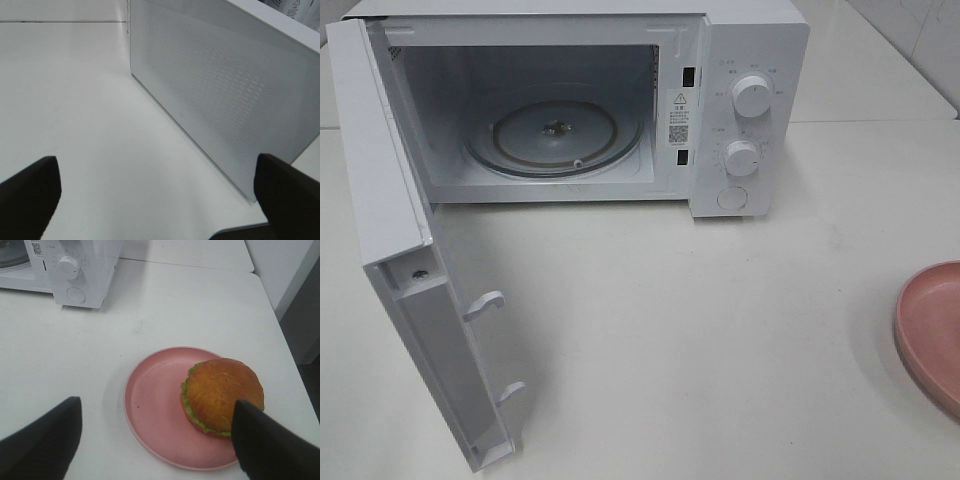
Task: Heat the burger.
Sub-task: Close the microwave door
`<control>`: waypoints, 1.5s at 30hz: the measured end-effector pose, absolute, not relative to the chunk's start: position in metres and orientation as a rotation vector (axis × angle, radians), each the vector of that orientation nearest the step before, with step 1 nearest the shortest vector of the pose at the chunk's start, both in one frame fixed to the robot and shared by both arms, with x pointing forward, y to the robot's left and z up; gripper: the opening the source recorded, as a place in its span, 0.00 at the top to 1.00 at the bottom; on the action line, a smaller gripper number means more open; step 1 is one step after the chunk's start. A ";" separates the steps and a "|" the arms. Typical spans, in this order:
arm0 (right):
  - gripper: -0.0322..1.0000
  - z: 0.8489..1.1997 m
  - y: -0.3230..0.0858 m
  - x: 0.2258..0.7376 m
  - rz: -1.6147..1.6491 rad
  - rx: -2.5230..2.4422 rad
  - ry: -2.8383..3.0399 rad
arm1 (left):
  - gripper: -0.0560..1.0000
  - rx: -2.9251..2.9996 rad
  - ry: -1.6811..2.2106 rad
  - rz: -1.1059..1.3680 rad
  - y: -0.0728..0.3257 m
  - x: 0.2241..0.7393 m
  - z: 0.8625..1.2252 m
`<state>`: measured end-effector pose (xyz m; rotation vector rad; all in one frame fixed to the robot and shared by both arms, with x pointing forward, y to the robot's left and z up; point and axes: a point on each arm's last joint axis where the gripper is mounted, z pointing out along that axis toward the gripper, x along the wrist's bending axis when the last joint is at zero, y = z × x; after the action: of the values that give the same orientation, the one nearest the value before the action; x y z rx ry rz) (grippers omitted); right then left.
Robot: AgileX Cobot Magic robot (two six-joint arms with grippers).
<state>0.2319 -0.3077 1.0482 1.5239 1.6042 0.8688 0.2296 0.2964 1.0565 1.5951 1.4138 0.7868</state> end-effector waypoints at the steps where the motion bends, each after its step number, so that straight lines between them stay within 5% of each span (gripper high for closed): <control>1: 0.23 1.048 -0.308 0.232 0.869 1.524 1.604 | 0.03 1.595 1.414 0.787 0.296 0.230 1.057; 45: 0.23 1.048 -0.308 0.232 0.870 1.523 1.604 | 0.05 1.562 1.392 0.800 0.295 0.234 1.069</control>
<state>0.2320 -0.3077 1.0483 1.5232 1.6035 0.8695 0.2344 0.2955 1.0693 1.5617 1.3917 0.8003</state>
